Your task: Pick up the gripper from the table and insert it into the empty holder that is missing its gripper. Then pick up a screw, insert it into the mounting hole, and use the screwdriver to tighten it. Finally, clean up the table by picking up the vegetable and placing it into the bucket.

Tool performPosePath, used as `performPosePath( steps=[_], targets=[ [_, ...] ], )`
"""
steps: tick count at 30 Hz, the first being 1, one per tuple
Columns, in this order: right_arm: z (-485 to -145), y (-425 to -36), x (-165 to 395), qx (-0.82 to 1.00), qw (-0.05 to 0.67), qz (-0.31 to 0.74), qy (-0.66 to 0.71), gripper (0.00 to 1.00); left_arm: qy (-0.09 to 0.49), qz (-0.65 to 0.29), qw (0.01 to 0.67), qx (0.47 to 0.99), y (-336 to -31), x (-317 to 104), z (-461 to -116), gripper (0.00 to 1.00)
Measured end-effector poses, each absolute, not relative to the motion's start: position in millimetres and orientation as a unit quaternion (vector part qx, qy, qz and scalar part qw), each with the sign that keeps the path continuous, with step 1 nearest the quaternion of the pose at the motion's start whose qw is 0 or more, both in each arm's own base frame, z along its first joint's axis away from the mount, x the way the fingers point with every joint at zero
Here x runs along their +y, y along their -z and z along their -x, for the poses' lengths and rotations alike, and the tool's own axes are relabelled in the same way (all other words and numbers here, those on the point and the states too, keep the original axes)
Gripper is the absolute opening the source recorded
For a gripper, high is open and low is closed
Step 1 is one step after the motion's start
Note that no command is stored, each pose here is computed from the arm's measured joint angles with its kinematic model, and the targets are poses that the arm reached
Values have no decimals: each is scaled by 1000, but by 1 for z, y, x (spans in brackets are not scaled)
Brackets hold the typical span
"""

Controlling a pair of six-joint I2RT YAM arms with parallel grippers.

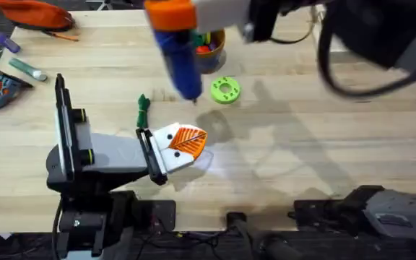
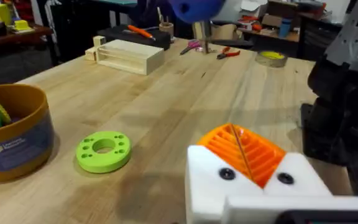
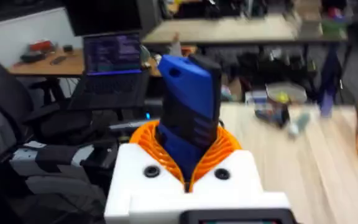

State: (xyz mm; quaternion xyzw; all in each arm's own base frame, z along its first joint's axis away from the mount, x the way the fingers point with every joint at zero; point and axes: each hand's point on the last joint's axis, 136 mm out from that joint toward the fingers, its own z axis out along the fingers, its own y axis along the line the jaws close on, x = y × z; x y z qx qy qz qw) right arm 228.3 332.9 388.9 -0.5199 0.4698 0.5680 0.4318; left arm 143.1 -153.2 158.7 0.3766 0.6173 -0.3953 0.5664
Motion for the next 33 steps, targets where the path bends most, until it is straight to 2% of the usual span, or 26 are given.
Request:
performPosePath(
  steps=[5,10,18,23,30,33],
  targets=[
    [-269,-373,302,571,414,475,-526,23,395,-377,567,617,-159,-153,-143,6],
    [-310,-347,265,661,437,448,-415,23,395,-377,566,617,-159,-153,-143,6],
    [-345,-311,213,728,446,474,-213,23,395,-377,566,617,-159,-153,-143,6],
    [-348,-272,181,758,389,512,-107,23,395,-377,566,617,-159,-153,-143,6],
    [-351,-196,136,774,242,585,-8,23,395,-377,566,617,-159,-153,-143,6],
    [-352,-178,122,759,201,619,18,23,395,-377,566,617,-159,-153,-143,6]
  ],
)
